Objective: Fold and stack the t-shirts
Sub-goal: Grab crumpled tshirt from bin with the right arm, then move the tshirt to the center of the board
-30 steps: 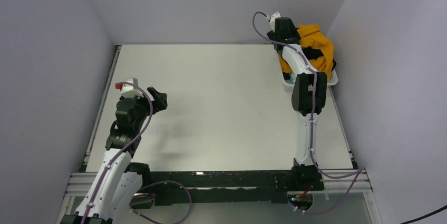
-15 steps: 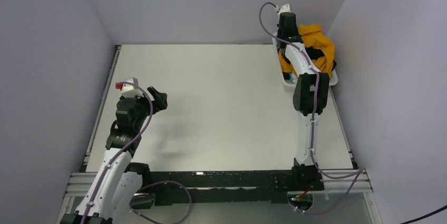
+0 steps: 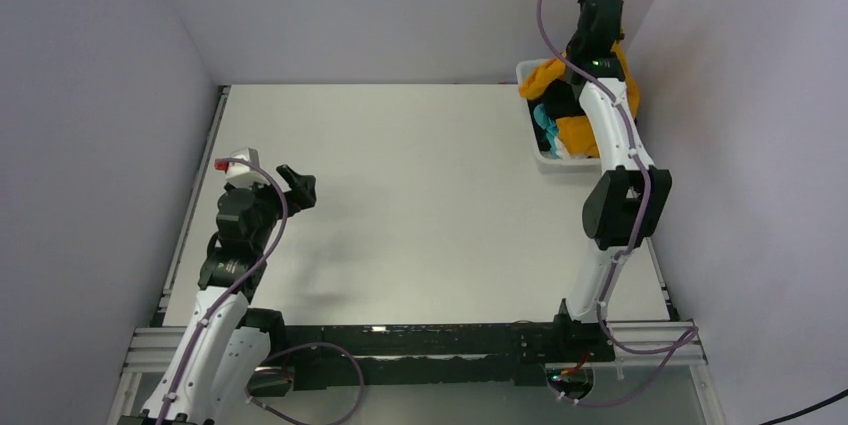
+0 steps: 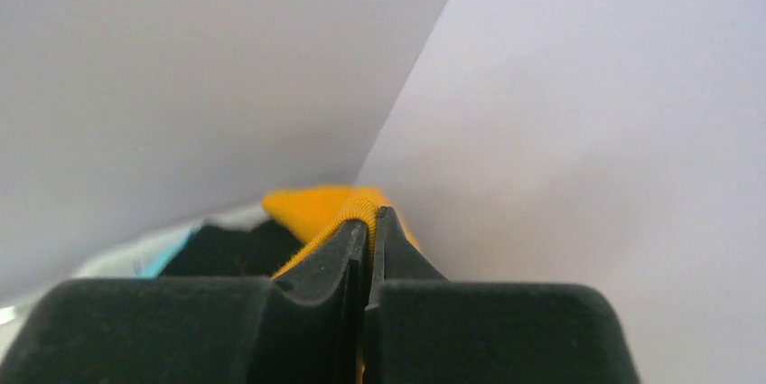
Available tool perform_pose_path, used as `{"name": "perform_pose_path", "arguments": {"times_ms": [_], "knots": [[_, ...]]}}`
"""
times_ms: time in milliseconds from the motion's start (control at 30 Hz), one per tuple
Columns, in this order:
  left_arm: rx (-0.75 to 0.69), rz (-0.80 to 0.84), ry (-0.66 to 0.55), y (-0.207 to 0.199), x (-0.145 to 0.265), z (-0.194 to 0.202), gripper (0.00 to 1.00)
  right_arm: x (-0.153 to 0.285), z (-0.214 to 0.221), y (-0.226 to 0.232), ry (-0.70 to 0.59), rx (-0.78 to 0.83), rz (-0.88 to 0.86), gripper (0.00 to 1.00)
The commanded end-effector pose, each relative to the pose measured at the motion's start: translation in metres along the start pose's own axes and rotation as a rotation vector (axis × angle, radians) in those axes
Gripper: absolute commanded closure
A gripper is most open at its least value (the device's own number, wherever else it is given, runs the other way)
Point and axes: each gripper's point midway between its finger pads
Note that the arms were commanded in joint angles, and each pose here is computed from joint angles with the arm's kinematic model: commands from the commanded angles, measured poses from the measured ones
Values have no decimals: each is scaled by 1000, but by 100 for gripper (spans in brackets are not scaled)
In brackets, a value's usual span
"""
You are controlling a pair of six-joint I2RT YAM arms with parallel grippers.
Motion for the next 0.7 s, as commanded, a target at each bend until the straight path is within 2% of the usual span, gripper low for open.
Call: {"name": "perform_pose_path", "arguments": {"times_ms": [0, 167, 300, 433, 667], "knots": [[14, 36, -55, -12, 4, -16, 1, 48, -100, -116, -253, -213, 259, 100], [21, 48, -51, -14, 4, -15, 1, 100, -154, -184, -448, -281, 354, 100], [24, 56, -48, -15, 4, -15, 1, 154, -186, -224, -619, -411, 329, 100], [30, 62, -54, -17, 5, -16, 1, 217, -219, -251, -827, -502, 230, 100], [33, 88, -39, -21, 7, -13, 1, 298, -256, -254, -988, -640, -117, 100]]}}
Point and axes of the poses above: each gripper's point midway between its finger pads, its own x axis back along the fingers, its own y axis along the line the jaws close on, z = x × y, and after that the axes turned 15 degrees about x, right-handed
